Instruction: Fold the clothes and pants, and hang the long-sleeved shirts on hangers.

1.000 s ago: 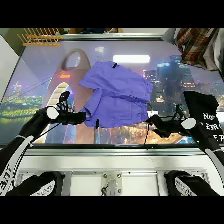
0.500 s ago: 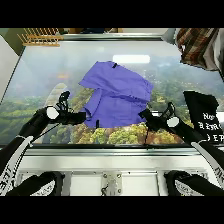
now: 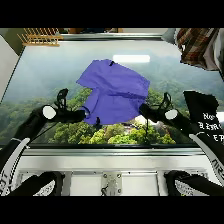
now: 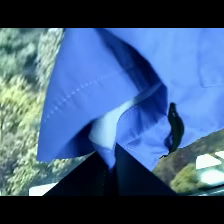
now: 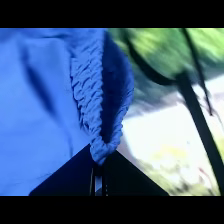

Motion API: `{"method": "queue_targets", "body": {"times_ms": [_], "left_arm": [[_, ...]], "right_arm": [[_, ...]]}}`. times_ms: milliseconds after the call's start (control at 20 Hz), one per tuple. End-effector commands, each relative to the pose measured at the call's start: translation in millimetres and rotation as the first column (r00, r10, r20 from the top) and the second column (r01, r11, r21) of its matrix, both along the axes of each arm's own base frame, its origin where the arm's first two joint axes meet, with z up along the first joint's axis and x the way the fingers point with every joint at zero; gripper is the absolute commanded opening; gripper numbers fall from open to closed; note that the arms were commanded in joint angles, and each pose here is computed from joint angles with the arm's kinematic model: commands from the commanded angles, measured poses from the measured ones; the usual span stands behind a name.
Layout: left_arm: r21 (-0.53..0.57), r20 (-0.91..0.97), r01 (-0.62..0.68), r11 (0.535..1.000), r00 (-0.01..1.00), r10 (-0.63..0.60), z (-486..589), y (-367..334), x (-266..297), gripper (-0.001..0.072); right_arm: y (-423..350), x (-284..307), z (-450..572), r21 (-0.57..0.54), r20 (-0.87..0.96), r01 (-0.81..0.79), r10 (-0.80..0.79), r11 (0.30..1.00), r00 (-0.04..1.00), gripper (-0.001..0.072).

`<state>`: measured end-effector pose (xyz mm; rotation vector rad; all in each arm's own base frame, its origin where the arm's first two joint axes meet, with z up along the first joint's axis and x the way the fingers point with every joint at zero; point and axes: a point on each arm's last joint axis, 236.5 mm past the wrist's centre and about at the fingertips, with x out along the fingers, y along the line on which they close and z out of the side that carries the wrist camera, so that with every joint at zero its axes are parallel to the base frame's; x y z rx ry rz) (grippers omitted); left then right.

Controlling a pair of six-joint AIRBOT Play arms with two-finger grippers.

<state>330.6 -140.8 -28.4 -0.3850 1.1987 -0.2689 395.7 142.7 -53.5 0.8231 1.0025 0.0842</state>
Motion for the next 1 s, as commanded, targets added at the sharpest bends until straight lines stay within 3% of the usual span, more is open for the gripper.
{"method": "queue_targets", "body": {"times_ms": [0,100,300,400,550,650,750,900,950], "left_arm": [[-0.049,0.217,0.015,0.999,0.976,-0.004,104.8,-0.7,18.1,0.0008],[-0.099,0.444,0.022,0.995,0.895,0.024,219.6,1.4,17.3,0.0008],[-0.200,0.834,0.092,0.975,0.538,0.120,439.0,8.1,-54.9,0.0008],[-0.237,0.921,0.156,0.959,0.350,0.171,511.3,13.5,-110.0,0.0008],[-0.261,0.953,0.227,0.938,0.217,0.212,558.5,20.0,-165.8,0.0008],[-0.264,0.954,0.242,0.934,0.208,0.216,564.6,20.7,-177.3,0.0008],[-0.249,0.951,0.228,0.941,0.243,0.192,555.0,17.2,-164.8,0.0008],[-0.221,0.911,0.200,0.955,0.392,0.129,515.5,-2.3,-103.3,0.0009],[-0.168,0.870,0.140,0.976,0.487,0.080,477.4,-8.2,-48.4,0.0008]], "right_arm": [[8.5,28.1,125.4,-0.084,0.291,-0.200,0.216,0.976,0.932,0.0014],[10.0,25.9,242.9,-0.110,0.483,-0.240,0.263,0.965,0.835,0.0014],[21.6,-48.1,426.6,-0.154,0.735,-0.284,0.302,0.946,0.607,0.0015],[22.5,-91.1,474.6,-0.138,0.794,-0.287,0.279,0.948,0.540,0.0015],[21.0,-141.5,506.5,-0.083,0.833,-0.291,0.227,0.953,0.504,0.0015],[24.9,-159.4,503.6,-0.032,0.809,-0.323,0.214,0.946,0.548,0.0015],[28.5,-160.9,477.7,0.025,0.717,-0.342,0.221,0.939,0.661,0.0014],[20.4,-139.6,398.2,0.047,0.446,-0.297,0.246,0.954,0.860,0.0015],[17.7,-122.2,346.2,0.036,0.294,-0.299,0.275,0.954,0.915,0.0015]]}}
